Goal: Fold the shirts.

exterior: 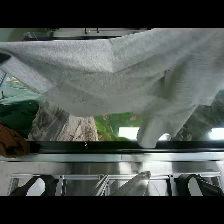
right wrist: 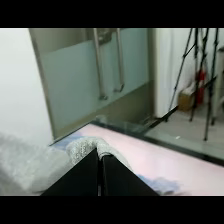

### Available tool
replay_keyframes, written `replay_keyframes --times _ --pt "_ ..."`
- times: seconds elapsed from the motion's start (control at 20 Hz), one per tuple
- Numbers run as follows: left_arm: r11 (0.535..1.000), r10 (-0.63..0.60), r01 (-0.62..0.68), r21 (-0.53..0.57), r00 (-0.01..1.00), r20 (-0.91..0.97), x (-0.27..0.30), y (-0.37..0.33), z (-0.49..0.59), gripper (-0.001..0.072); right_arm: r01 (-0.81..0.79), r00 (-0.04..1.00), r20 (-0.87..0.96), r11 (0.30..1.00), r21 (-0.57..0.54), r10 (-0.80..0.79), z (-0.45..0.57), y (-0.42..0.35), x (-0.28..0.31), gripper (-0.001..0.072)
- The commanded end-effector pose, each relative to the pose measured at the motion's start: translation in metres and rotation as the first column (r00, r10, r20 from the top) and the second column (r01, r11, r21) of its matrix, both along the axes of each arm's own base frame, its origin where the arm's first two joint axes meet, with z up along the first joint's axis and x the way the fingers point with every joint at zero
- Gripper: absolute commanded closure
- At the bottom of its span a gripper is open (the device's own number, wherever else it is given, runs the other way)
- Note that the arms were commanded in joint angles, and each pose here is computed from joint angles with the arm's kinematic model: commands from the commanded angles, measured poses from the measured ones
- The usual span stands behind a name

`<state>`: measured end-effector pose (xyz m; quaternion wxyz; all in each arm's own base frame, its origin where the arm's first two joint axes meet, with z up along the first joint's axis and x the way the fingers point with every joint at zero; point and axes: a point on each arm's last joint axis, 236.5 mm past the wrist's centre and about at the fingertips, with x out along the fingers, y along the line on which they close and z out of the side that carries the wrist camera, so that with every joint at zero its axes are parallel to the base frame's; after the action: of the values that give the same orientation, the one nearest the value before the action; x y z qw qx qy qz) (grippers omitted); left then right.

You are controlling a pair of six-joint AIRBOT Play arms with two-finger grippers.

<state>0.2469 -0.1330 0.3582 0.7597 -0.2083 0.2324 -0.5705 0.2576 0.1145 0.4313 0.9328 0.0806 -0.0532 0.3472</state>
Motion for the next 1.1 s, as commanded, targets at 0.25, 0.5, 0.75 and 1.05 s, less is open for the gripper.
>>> replay_keyframes --times 0.25,0.5,0.75,1.05 --pt "0.976 0.143 -0.057 0.210 0.894 -0.424 0.085 0.008 -0.158 0.0678 -0.065 0.924 -0.376 0.998 0.015 0.066 -0.131 -0.009 0.103 0.0694" --pt "0.959 0.186 0.017 0.283 0.713 -0.676 0.160 0.020 -0.333 0.0679 0.067 0.734 -0.675 0.997 -0.037 -0.074 -0.325 -0.014 0.221 0.0694" --pt "0.977 0.142 0.066 0.203 0.508 -0.849 0.216 0.040 -0.410 0.0370 0.163 0.682 -0.713 0.984 -0.067 -0.162 -0.386 -0.048 0.287 0.0457" --pt "0.974 0.176 0.033 0.226 0.523 -0.834 0.220 0.091 -0.365 0.0371 0.102 0.393 -0.898 0.980 -0.169 -0.196 -0.426 -0.143 0.202 0.0280"
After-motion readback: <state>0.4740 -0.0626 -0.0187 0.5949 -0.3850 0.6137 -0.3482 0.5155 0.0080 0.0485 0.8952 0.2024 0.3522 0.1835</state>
